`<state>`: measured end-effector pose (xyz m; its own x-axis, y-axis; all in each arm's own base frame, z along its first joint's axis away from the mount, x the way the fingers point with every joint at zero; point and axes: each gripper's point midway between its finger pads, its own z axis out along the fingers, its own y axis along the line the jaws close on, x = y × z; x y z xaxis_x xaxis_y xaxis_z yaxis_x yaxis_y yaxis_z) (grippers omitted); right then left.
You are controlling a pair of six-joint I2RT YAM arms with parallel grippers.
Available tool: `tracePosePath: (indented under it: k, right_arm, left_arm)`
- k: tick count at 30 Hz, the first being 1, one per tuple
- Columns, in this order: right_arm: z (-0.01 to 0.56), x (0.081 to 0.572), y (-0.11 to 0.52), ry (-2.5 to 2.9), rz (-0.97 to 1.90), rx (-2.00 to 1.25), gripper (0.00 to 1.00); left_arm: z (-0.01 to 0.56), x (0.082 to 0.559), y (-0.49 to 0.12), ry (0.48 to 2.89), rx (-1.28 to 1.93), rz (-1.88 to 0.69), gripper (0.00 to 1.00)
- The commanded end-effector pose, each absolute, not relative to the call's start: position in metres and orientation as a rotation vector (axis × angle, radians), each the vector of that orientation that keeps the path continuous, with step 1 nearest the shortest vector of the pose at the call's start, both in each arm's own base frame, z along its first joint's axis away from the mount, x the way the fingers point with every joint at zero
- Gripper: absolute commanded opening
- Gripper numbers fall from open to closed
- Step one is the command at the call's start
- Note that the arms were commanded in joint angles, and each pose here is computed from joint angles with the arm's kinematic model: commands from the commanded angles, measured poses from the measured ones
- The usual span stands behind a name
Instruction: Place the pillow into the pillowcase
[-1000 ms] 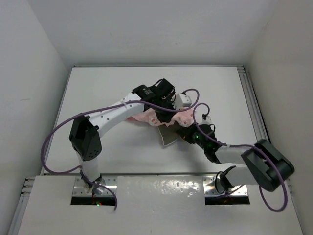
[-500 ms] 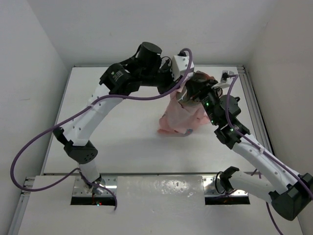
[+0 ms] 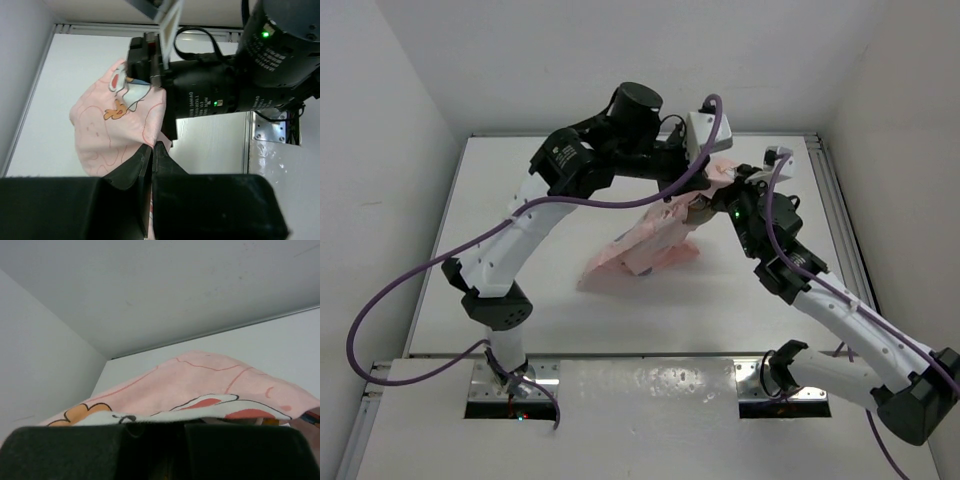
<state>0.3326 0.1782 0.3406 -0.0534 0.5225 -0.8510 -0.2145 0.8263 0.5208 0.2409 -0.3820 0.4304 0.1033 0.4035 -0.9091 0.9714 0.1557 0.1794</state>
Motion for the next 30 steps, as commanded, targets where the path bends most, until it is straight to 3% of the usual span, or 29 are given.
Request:
tracePosePath:
  k: [1, 5, 9, 14, 15, 18, 22, 30]
  right_arm:
    - [0.369, 0.328, 0.163, 1.408, 0.593, 0.313, 0.0]
    - [0.377, 0.321, 0.159, 1.387, 0.587, 0.309, 0.0]
    - [0.338, 0.327, 0.181, 1.529, 0.559, 0.232, 0.03]
    - [0.268, 0.331, 0.198, 1.814, 0.405, 0.096, 0.4]
    - [0.263, 0.33, 0.195, 1.84, 0.381, 0.087, 0.57]
    - [0.258, 0.326, 0.185, 1.876, 0.341, 0.026, 0.72]
    - [0.274, 0.318, 0.179, 1.877, 0.368, -0.08, 0.79]
    - [0.29, 0.301, 0.156, 1.947, 0.366, -0.21, 0.83]
  left_arm:
    - [0.482, 0.208, -0.398, 1.209, 1.422, -0.833, 0.0]
    - [0.488, 0.206, -0.397, 1.193, 1.411, -0.839, 0.0]
    - [0.513, 0.21, -0.396, 1.173, 1.322, -0.837, 0.0]
    - [0.516, 0.231, -0.385, 1.233, 1.239, -0.816, 0.0]
    - [0.515, 0.239, -0.382, 1.256, 1.217, -0.785, 0.0]
    - [0.508, 0.255, -0.375, 1.31, 1.178, -0.734, 0.0]
    - [0.506, 0.274, -0.363, 1.355, 1.116, -0.656, 0.0]
    - [0.499, 0.28, -0.352, 1.38, 1.124, -0.594, 0.0]
